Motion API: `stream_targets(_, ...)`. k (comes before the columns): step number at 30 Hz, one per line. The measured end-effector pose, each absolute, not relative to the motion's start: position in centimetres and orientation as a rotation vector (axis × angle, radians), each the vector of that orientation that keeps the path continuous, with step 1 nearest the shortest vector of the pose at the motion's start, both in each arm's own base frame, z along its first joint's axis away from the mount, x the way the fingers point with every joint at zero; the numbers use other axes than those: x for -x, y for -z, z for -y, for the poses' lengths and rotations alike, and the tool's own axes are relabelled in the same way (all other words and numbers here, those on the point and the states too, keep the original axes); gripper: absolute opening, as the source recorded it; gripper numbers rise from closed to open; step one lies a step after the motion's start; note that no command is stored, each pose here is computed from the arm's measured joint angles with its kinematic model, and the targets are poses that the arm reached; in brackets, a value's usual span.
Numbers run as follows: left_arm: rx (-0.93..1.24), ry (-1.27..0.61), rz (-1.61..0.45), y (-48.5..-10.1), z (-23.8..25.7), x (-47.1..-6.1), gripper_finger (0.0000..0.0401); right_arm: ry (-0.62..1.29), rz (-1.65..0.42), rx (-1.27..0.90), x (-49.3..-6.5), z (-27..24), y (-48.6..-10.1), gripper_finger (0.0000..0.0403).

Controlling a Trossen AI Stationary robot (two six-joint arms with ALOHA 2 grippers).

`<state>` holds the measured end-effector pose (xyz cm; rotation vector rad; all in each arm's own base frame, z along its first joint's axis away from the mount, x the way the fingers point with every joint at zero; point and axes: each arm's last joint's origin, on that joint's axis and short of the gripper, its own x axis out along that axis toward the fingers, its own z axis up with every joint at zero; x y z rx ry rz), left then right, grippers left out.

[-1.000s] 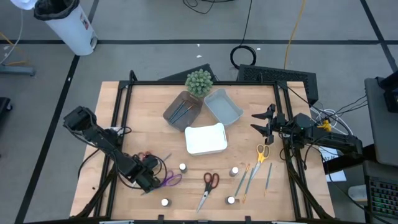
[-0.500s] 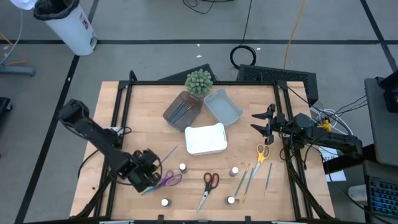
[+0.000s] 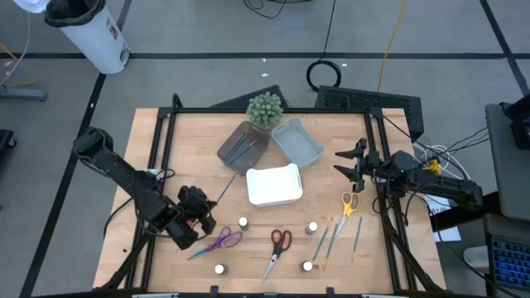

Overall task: Pick & Place Paint Supplies
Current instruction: Put the blue paint brush into the black bin

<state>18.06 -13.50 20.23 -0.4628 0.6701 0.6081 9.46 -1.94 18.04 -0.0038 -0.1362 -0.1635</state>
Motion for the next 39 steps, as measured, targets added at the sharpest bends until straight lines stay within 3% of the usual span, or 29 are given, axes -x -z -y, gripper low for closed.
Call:
stream_targets(10,0.452,-0.545,-0.615,-20.9,12.7,-20.5,0.0001,0.164,0.136,0.004,-9.5,1.9,-18.0,0.0205)
stream_targets(17,0.324,-0.467,-0.551,-21.4,12.5,-21.7,0.0000,0.164,0.136,0.004,-9.5,1.9,-18.0,0.0206)
stream_targets(22,0.291,-0.544,-0.468,-18.7,12.4,-20.0,0.0000,0.164,0.136,0.004,-9.5,1.9,-18.0,0.0207)
stream_targets(31,0.345,-0.455,-0.383,-13.2,12.0,-16.5,0.0000,0.164,0.136,0.004,-9.5,1.9,-18.0,0.0205)
stream_targets(39,0.342,-0.415,-0.366,-10.4,10.6,-14.1,0.0000,0.164,0.136,0.004,-9.5,1.9,-18.0,0.0207)
